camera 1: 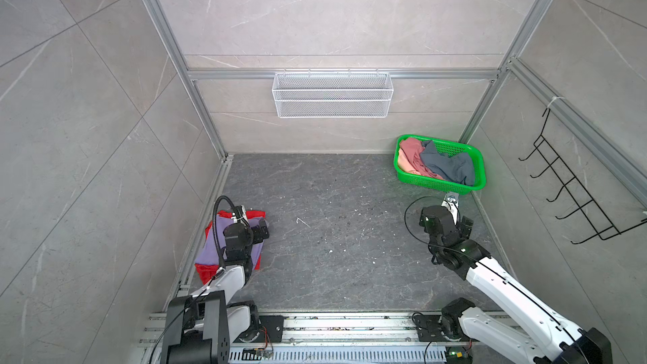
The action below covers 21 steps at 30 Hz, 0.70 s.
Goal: Fold and stack the t-shirts
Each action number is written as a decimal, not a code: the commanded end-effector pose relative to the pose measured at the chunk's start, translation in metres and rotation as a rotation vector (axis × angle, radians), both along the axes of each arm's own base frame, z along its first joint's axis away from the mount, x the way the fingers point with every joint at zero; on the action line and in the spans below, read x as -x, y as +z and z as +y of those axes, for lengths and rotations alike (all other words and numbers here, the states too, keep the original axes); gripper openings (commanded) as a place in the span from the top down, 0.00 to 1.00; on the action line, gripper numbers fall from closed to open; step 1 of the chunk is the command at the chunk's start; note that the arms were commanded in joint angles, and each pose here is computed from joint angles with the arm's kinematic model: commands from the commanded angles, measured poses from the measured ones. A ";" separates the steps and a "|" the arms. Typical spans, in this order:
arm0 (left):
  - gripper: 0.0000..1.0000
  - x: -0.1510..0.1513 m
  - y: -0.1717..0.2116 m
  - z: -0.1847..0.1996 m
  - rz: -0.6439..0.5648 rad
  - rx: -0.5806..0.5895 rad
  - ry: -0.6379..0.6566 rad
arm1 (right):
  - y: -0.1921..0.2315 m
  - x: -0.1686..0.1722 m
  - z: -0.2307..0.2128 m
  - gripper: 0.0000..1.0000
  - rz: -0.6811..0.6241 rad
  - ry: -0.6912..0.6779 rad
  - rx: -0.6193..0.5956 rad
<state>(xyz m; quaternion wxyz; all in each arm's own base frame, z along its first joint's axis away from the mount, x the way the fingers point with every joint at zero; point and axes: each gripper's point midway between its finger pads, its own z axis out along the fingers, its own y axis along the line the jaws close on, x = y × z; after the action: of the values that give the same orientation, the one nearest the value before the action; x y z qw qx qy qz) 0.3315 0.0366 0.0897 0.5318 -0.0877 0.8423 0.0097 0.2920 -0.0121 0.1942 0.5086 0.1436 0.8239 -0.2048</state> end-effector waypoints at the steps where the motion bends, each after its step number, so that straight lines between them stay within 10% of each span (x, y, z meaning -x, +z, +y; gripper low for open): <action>1: 0.00 -0.015 0.030 0.003 -0.134 -0.056 -0.007 | -0.015 -0.009 0.005 0.00 -0.010 0.026 -0.005; 21: 0.00 -0.047 -0.004 -0.002 -0.063 -0.070 -0.024 | -0.053 -0.060 0.028 0.00 -0.184 0.213 0.046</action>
<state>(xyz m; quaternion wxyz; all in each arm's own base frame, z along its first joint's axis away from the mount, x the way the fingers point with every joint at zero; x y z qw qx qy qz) 0.3607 0.0303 0.0578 0.5234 -0.0609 0.8498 0.0153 0.3370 0.0072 0.1275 0.5613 0.0819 0.8060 -0.1691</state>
